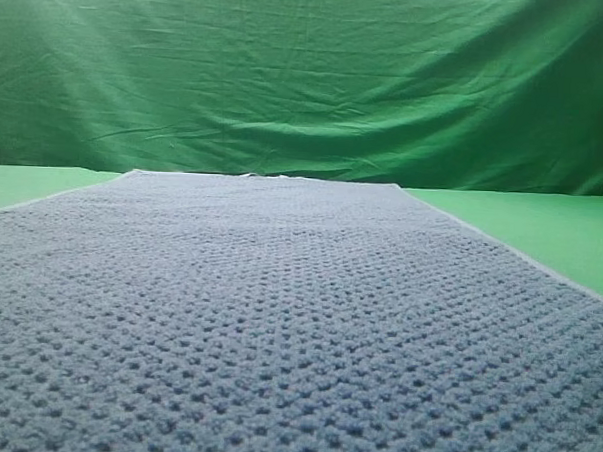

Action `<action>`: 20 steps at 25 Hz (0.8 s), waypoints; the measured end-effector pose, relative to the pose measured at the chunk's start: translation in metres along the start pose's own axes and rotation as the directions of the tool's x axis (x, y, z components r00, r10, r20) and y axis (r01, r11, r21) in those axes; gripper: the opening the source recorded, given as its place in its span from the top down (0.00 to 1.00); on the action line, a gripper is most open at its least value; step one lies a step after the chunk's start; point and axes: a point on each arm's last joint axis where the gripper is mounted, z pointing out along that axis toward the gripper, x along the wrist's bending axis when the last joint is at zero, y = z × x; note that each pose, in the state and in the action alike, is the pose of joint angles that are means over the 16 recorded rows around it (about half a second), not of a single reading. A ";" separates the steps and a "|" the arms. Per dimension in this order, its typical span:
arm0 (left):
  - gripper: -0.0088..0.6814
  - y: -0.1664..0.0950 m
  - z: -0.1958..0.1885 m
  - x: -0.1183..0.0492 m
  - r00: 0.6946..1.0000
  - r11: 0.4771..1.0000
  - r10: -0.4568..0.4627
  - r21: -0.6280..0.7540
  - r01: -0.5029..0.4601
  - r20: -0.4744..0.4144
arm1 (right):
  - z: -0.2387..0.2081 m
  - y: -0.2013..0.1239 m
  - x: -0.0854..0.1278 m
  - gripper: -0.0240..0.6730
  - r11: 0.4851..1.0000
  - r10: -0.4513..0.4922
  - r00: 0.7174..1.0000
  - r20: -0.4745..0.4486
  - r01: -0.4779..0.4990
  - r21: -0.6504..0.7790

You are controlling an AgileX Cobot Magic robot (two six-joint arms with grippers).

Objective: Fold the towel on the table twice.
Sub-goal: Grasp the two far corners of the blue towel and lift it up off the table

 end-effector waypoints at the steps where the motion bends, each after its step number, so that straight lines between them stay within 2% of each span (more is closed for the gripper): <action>1: 0.99 0.005 0.009 0.000 1.000 1.000 0.000 0.021 0.000 -0.004 | 0.009 0.004 0.000 0.97 1.000 -0.005 1.000 -0.004 0.005 0.018; 10: 0.99 0.040 0.086 0.001 0.998 0.986 0.033 0.167 -0.025 -0.046 | 0.093 0.028 0.006 0.97 0.985 -0.036 0.999 -0.018 0.038 0.169; 20: 0.99 0.049 0.141 0.006 0.994 0.973 0.082 0.220 -0.063 -0.079 | 0.165 0.034 0.011 0.94 0.953 -0.057 0.998 0.025 0.047 0.299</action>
